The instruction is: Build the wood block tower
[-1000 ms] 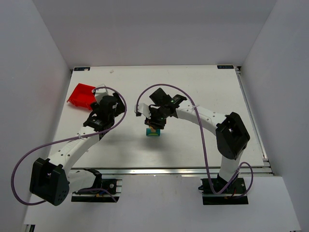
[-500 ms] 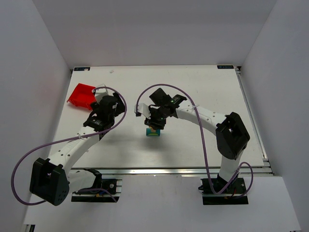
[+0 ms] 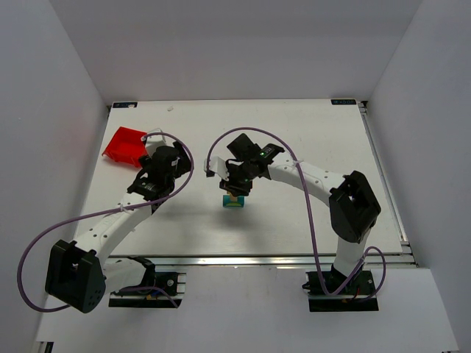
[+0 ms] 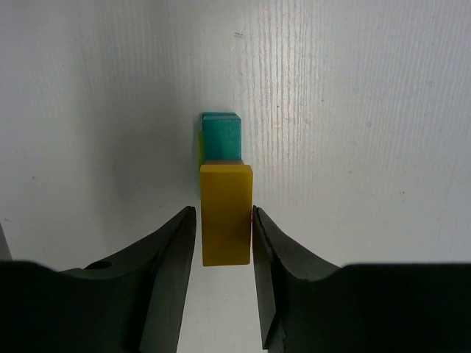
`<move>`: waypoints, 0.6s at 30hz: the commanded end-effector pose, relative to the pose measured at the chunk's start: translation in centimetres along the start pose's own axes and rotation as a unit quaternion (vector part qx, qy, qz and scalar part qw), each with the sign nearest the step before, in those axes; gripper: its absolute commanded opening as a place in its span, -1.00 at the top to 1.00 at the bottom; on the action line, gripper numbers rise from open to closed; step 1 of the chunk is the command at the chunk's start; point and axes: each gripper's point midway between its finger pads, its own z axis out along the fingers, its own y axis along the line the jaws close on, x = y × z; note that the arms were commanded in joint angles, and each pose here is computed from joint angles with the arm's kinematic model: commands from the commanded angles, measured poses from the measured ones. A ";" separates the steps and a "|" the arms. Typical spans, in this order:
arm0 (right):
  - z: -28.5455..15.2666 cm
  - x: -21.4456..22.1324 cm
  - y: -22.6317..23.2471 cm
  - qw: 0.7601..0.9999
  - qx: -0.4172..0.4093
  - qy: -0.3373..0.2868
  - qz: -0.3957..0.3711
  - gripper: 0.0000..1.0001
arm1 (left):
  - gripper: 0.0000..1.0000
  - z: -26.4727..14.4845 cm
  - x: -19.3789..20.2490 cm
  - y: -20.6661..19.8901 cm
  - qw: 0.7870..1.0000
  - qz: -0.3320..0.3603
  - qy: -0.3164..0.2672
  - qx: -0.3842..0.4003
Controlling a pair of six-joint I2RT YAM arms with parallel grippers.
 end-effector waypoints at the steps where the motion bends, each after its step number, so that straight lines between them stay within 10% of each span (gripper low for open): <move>1: -1.4 -2.5 -0.6 0.999 0.011 -0.033 -0.013 0.16 | -0.96 -0.1 -0.5 -0.3 1.000 -0.001 -0.007 0.009; 18: -1.2 -2.6 -0.5 0.999 0.006 -0.034 -0.017 0.32 | -0.97 -0.1 -0.4 -0.4 1.000 0.003 -0.005 0.011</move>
